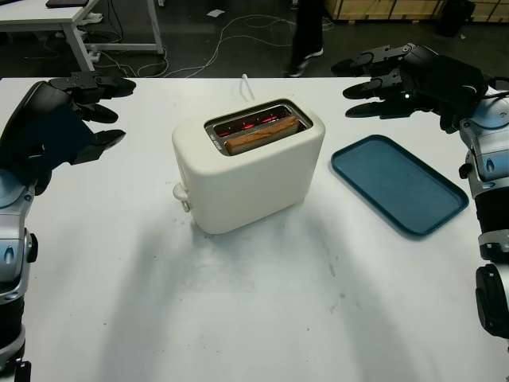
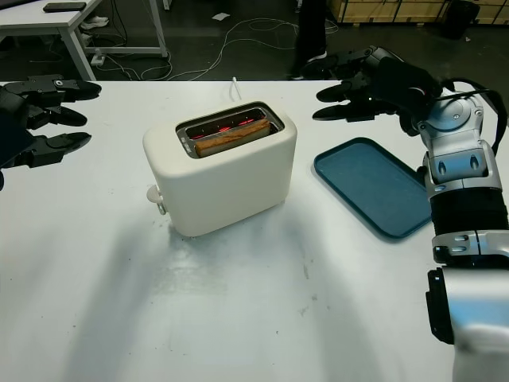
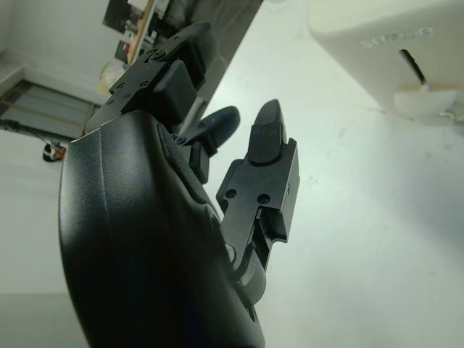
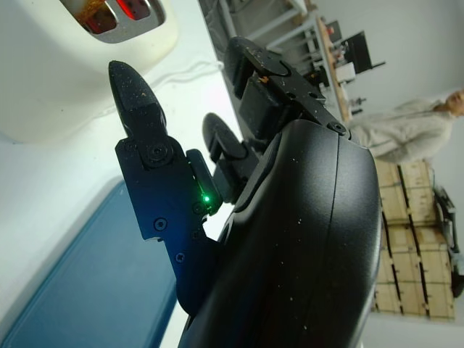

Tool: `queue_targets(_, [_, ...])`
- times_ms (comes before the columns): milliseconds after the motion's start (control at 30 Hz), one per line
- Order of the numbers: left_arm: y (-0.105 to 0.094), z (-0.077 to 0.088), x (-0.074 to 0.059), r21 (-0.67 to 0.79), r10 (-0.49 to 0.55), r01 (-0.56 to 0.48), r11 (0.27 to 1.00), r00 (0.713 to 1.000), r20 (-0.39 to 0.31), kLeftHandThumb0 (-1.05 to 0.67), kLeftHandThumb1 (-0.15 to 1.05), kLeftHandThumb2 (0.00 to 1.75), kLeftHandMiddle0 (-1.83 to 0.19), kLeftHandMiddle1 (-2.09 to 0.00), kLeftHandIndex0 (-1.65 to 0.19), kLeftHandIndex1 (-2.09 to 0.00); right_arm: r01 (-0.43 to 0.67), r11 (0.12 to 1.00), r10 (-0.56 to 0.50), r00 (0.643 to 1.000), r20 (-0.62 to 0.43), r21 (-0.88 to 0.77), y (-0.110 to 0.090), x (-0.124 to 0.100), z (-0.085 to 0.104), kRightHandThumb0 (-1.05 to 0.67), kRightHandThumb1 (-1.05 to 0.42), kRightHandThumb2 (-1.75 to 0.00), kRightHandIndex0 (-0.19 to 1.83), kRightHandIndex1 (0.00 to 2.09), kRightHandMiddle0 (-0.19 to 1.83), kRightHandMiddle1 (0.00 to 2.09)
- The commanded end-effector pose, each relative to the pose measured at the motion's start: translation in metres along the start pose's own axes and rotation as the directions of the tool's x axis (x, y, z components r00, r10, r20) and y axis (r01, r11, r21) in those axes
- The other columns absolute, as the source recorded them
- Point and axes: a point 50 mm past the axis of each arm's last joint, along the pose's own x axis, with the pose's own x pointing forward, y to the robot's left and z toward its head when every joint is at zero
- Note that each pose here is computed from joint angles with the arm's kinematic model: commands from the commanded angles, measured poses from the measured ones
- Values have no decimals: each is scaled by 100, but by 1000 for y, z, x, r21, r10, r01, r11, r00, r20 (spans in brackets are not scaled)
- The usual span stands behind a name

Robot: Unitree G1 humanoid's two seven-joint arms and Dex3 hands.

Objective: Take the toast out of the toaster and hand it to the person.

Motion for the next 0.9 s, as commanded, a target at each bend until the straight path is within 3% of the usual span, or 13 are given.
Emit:
queue_targets(0, [2, 9, 1, 20, 8, -8, 1000, 1000, 24, 18, 92, 22, -24, -101, -54, -23, -4, 1000, 3, 1000, 19, 21, 1, 1, 4, -46, -76, 0, 72, 6, 67, 2])
queue_targets(300, [-5, 9, 5, -29, -16, 17, 999, 1000, 16, 17, 92, 27, -19, -103, -51, -24, -15, 998, 17, 999, 30, -57, 6, 1, 1, -42, -76, 0, 75, 7, 69, 2])
queue_targets(867, [-3, 7, 6, -18, -25, 25, 1000, 1000, 10, 17, 92, 26, -17, -109, -48, -27, -15, 1000, 17, 999, 43, -24, 3, 0, 3, -38, -76, 0, 72, 6, 67, 1])
